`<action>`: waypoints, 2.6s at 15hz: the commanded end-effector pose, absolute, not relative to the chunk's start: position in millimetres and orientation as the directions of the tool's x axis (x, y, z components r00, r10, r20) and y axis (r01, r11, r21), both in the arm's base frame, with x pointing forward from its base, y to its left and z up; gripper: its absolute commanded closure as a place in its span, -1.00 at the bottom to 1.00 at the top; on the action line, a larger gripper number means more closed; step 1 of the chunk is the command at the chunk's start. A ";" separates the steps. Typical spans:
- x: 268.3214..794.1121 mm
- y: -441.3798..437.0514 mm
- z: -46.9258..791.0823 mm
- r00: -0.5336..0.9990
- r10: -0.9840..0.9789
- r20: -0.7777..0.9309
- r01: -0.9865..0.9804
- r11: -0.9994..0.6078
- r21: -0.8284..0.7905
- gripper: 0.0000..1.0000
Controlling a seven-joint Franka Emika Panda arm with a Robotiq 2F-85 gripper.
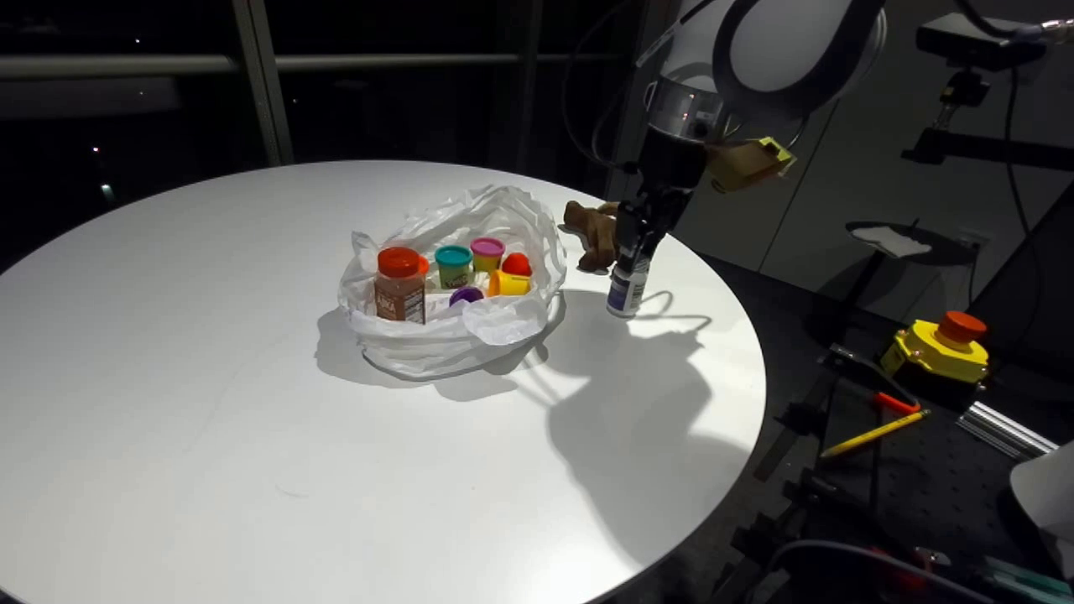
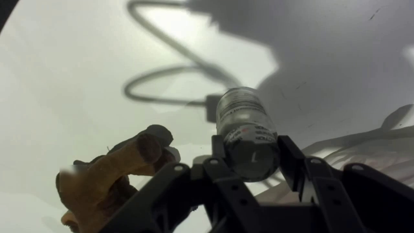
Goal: Pick the objects in the plastic bag and put them on the table
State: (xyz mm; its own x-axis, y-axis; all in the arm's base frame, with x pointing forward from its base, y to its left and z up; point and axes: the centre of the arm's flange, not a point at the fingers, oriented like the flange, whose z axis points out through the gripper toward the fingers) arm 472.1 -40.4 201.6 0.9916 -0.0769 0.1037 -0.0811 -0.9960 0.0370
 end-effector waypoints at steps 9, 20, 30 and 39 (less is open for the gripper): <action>488.5 -2.1 304.1 0.984 -0.034 0.175 -0.033 -0.999 -0.011 -1.00; 531.1 161.9 316.0 0.949 0.310 0.060 0.312 -0.950 -0.018 -1.00; 593.7 210.2 269.1 0.904 0.426 0.030 0.427 -0.904 -0.004 -1.00; 637.0 217.8 236.2 0.913 0.409 0.002 0.409 -0.912 -0.031 -1.00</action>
State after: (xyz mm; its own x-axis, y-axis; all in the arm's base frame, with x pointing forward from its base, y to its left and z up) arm 610.3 213.1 238.6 0.9113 0.4117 0.0042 0.4117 -0.9111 -0.0202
